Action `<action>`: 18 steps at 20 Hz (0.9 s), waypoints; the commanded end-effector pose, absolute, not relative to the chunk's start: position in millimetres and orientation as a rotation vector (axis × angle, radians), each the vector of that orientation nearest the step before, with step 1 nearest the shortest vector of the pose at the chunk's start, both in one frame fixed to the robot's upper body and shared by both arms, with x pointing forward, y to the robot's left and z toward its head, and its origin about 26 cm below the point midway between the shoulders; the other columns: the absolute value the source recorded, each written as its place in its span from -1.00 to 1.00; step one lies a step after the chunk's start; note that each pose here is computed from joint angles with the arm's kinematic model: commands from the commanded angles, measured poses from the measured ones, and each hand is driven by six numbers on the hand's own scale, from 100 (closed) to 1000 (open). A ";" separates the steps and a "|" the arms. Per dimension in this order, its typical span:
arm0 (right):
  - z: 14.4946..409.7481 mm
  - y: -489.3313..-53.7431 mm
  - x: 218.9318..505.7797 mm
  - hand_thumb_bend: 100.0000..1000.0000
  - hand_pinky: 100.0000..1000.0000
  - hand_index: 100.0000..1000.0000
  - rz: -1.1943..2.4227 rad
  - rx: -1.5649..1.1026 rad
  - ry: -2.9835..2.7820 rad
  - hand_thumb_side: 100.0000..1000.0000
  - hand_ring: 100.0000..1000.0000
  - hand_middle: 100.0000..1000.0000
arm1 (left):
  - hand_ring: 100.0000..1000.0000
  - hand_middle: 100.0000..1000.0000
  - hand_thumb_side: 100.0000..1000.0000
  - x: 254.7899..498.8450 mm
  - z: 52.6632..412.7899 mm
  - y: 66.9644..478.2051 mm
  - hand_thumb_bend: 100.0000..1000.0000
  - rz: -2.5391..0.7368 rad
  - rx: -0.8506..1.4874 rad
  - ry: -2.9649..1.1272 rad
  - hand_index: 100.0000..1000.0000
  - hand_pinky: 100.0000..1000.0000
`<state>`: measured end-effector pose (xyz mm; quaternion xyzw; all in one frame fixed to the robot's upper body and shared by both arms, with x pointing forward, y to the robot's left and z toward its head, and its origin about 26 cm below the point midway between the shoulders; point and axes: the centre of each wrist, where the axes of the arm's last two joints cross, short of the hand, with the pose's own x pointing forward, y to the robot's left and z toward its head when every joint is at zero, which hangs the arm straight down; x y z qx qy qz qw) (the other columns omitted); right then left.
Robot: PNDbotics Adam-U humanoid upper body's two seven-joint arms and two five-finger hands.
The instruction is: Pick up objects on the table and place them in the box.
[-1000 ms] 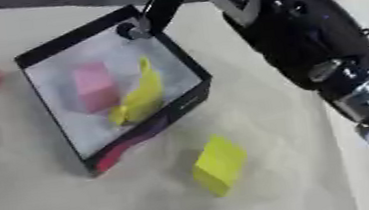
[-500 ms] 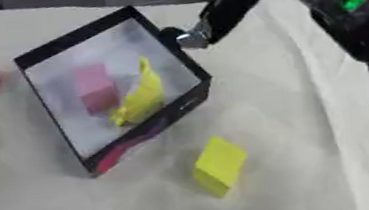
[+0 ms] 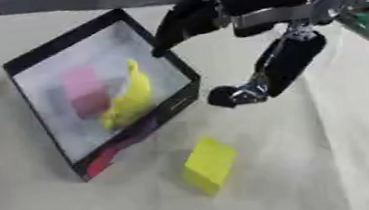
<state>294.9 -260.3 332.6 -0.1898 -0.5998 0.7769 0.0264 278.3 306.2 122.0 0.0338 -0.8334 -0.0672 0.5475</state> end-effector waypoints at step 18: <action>306.1 -266.2 292.2 -0.65 0.76 0.87 2.604 -0.596 -1.552 -0.44 0.66 0.62 | 0.83 0.92 1.00 272.4 118.3 305.6 -0.61 -0.148 0.088 -1.969 0.91 0.70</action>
